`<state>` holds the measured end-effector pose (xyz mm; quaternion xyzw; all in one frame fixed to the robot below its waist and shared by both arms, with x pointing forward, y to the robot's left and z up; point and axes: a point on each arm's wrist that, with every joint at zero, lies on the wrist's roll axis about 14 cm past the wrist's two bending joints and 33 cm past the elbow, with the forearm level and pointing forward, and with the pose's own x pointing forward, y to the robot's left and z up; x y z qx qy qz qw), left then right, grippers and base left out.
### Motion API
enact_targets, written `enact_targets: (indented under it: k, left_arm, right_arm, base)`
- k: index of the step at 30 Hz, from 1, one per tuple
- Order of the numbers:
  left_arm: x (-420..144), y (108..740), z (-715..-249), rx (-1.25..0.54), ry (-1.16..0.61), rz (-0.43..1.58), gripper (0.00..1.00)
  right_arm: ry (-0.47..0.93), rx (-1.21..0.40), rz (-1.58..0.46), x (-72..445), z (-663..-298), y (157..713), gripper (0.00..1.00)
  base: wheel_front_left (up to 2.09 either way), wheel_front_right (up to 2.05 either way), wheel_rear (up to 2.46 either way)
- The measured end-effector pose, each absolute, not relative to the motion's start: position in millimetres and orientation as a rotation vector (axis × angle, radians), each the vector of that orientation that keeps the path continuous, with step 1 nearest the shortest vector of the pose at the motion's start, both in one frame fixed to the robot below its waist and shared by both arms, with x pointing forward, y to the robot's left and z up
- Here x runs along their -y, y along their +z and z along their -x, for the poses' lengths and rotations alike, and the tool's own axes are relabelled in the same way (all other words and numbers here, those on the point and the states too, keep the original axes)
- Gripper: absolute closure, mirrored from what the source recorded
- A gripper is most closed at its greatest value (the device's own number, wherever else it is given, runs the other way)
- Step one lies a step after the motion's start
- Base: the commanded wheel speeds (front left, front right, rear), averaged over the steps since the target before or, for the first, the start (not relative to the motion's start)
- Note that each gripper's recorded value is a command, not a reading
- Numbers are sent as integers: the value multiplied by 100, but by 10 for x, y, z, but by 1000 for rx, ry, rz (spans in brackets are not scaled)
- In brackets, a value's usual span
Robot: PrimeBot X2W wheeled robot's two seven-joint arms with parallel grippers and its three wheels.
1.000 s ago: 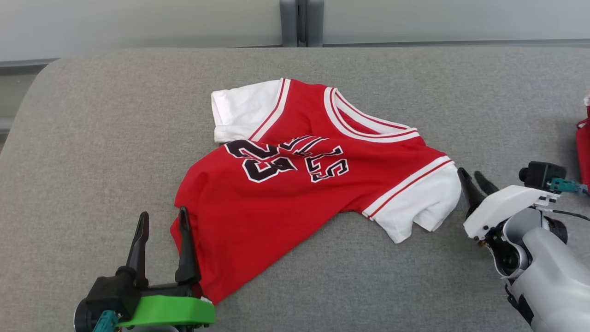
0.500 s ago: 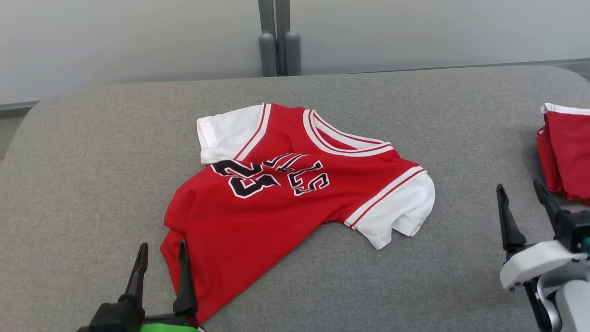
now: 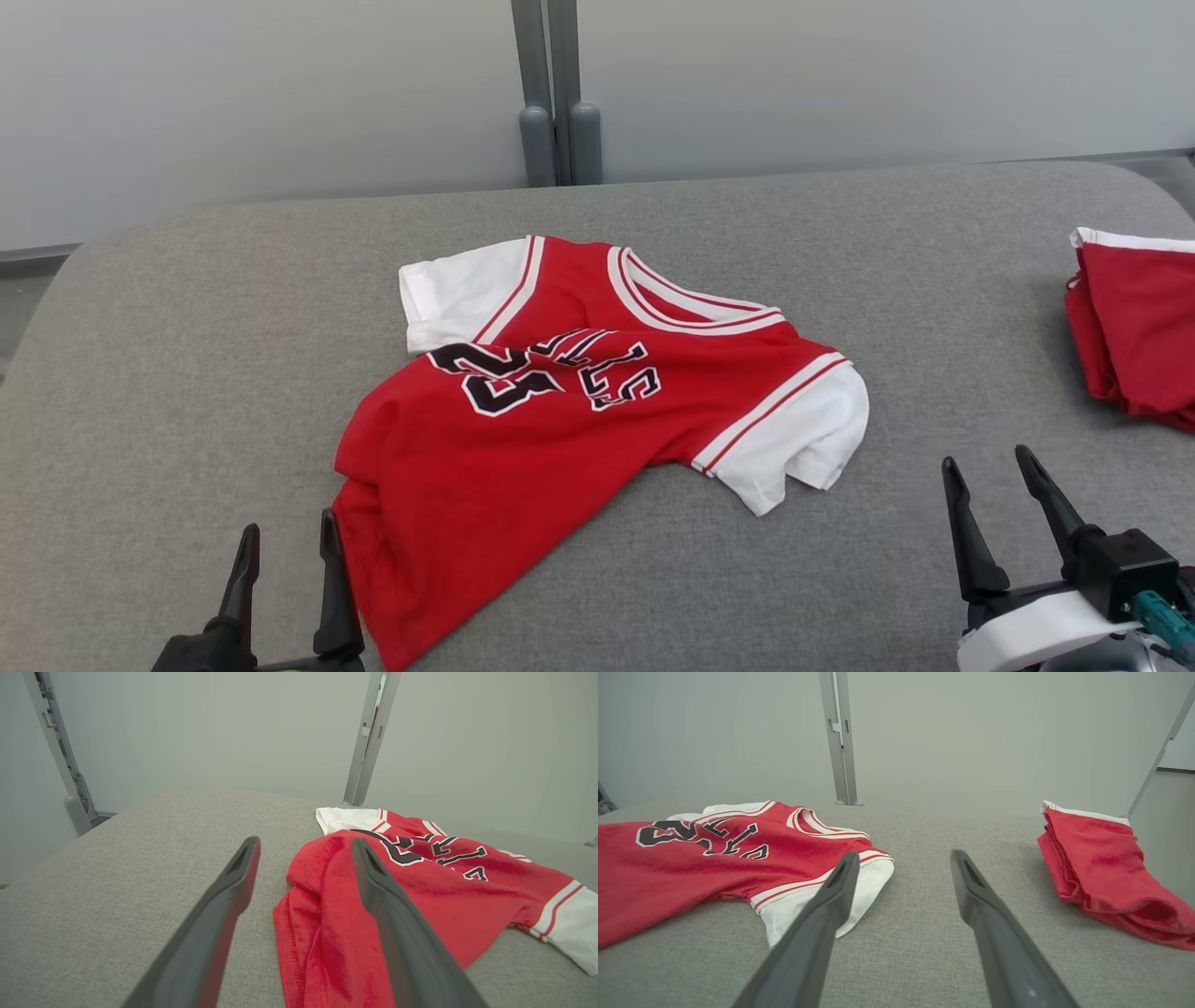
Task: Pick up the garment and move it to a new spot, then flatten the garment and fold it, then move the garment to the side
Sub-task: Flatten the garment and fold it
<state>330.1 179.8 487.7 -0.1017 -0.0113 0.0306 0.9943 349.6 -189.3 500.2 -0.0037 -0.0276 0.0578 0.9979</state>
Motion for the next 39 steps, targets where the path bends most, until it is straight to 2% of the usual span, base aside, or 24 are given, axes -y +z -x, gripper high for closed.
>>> enact_targets:
  k: [14,39]
  left_arm:
    - [-1971,4795,-3190,3,115,215,0]
    - [-1871,4734,-3154,-13,45,257,0]
  right_arm:
    - [161,52,-34,1682,-3553,4984,0]
    - [144,6,-65,1691,-3526,4833,0]
  base:
    - [0,0,0]
    - [0,0,0]
